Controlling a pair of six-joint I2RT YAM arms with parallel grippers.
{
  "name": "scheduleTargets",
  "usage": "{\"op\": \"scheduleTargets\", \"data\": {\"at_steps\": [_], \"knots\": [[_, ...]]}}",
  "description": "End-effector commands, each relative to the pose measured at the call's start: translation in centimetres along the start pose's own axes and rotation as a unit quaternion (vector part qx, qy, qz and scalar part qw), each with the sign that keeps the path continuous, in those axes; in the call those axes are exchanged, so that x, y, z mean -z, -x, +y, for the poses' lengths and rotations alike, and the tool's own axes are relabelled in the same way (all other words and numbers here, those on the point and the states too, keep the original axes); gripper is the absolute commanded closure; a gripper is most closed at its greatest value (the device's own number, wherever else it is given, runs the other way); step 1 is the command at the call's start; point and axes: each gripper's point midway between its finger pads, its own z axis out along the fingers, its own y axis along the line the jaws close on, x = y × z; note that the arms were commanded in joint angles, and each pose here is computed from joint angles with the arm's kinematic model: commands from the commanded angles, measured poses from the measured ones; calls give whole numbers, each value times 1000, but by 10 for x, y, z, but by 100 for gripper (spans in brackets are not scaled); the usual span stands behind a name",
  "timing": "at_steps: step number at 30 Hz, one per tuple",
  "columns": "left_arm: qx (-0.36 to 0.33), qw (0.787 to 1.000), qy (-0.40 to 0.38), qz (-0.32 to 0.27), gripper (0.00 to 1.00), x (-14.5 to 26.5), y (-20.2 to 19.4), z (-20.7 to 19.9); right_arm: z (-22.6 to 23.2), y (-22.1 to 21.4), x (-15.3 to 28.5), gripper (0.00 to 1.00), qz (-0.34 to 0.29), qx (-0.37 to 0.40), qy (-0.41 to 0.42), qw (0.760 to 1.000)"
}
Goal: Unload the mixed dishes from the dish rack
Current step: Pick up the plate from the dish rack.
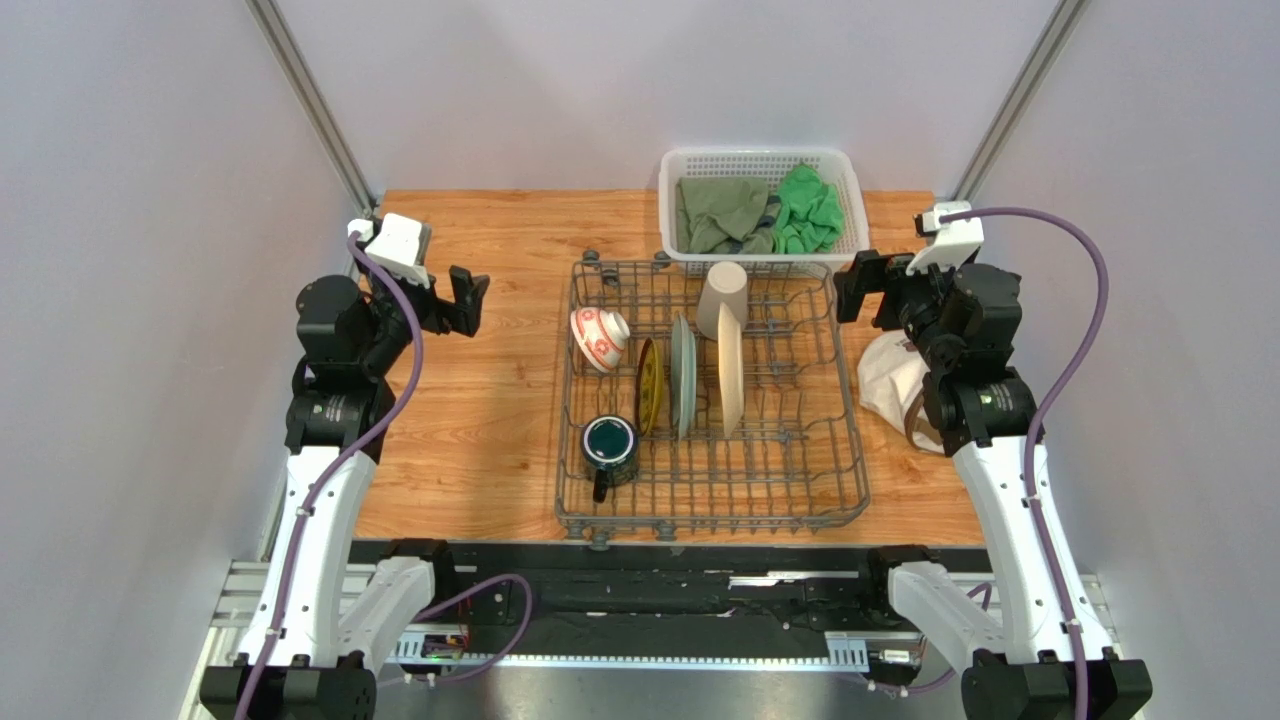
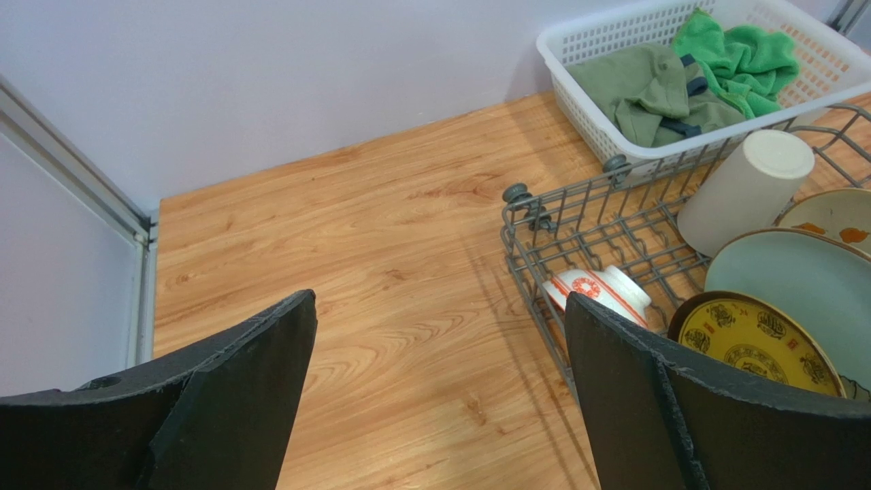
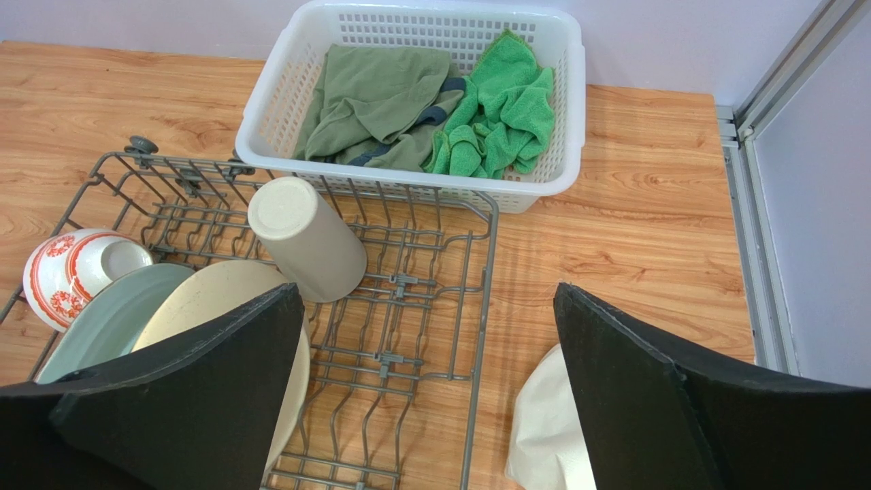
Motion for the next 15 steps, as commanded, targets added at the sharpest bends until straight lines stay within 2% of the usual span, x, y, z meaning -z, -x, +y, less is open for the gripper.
{"op": "scheduleTargets", "data": {"at_steps": [1, 15], "knots": [[-9, 1000, 5, -15, 1, 2, 7, 2, 5, 11, 4, 1, -20, 2, 11, 1000], [-13, 1000, 16, -12, 1, 2, 5, 7, 13, 14, 5, 1, -8, 0, 32, 999]]}}
